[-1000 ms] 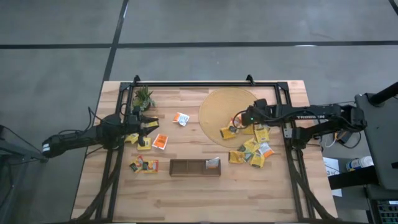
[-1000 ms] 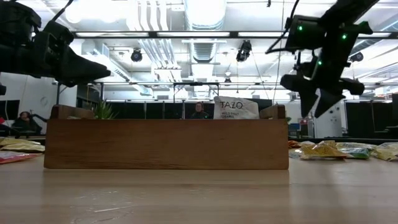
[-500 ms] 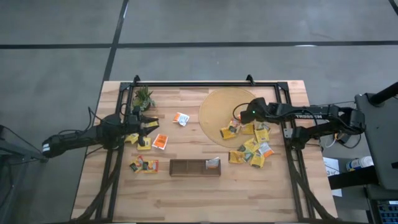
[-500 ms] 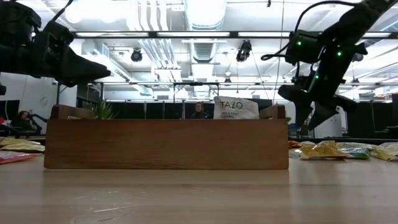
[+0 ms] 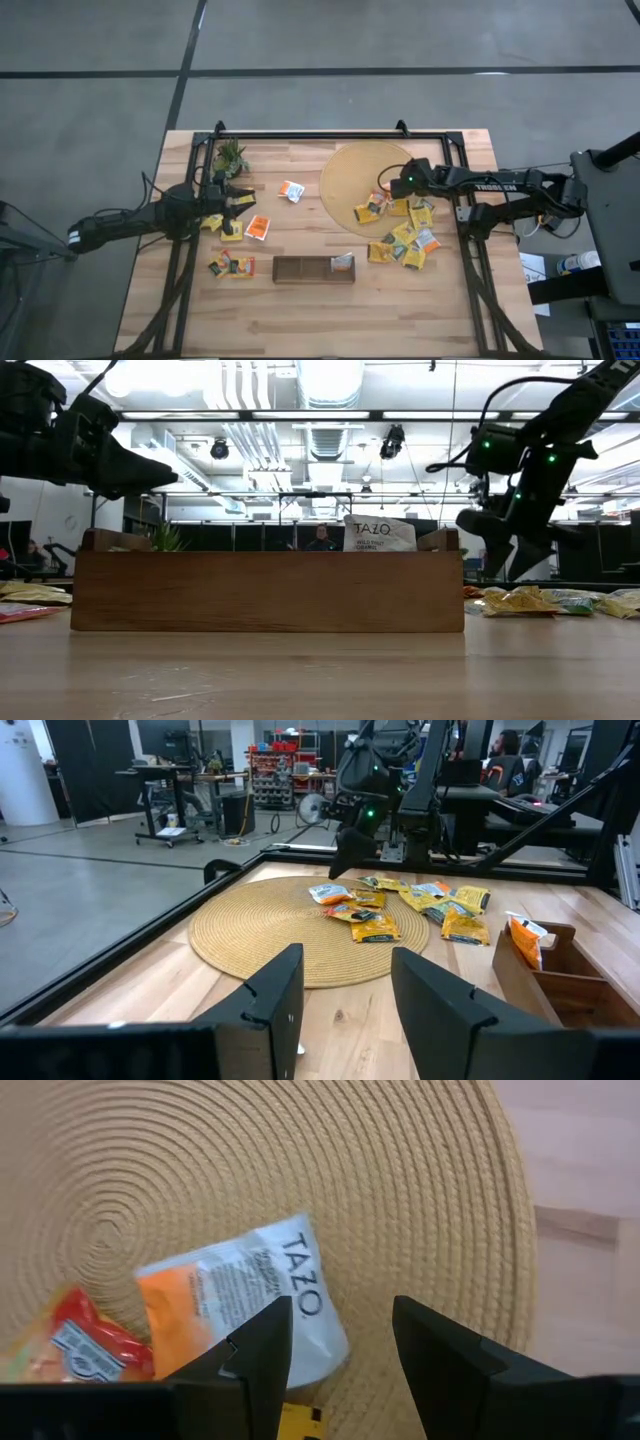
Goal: Pick & Place Tea
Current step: Put the white tea bag into the right section of the wooden organizer
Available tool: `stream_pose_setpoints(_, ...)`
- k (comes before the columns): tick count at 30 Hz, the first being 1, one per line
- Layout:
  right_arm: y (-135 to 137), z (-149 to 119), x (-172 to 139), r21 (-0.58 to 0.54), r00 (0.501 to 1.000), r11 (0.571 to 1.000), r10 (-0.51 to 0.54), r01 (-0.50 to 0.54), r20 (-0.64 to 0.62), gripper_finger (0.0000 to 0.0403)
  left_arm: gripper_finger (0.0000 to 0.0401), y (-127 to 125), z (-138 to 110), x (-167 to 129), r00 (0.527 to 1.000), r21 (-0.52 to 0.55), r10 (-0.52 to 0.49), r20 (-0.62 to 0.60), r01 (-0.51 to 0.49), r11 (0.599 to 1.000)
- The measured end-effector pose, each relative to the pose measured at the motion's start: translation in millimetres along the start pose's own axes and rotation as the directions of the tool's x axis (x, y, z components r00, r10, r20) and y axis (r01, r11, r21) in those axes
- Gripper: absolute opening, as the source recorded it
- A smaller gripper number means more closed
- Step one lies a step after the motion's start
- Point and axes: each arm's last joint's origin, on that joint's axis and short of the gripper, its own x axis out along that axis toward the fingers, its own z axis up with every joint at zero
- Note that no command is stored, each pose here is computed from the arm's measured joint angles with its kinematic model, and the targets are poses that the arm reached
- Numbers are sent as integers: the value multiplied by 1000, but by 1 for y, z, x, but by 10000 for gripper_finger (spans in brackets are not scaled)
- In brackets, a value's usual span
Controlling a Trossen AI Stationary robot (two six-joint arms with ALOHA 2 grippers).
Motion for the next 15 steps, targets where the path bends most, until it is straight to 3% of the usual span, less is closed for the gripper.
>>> stream_pose_setpoints(6, 4, 3, 0, -13, 998, 999, 51, -51, 22, 173, 147, 0, 0, 0, 1000, 0, 0, 0, 0, 1000)
stream_pose_setpoints(15, 3, 2, 1, -15, 999, 999, 48, -48, 19, 168, 147, 0, 0, 0, 1000, 0, 0, 0, 0, 1000)
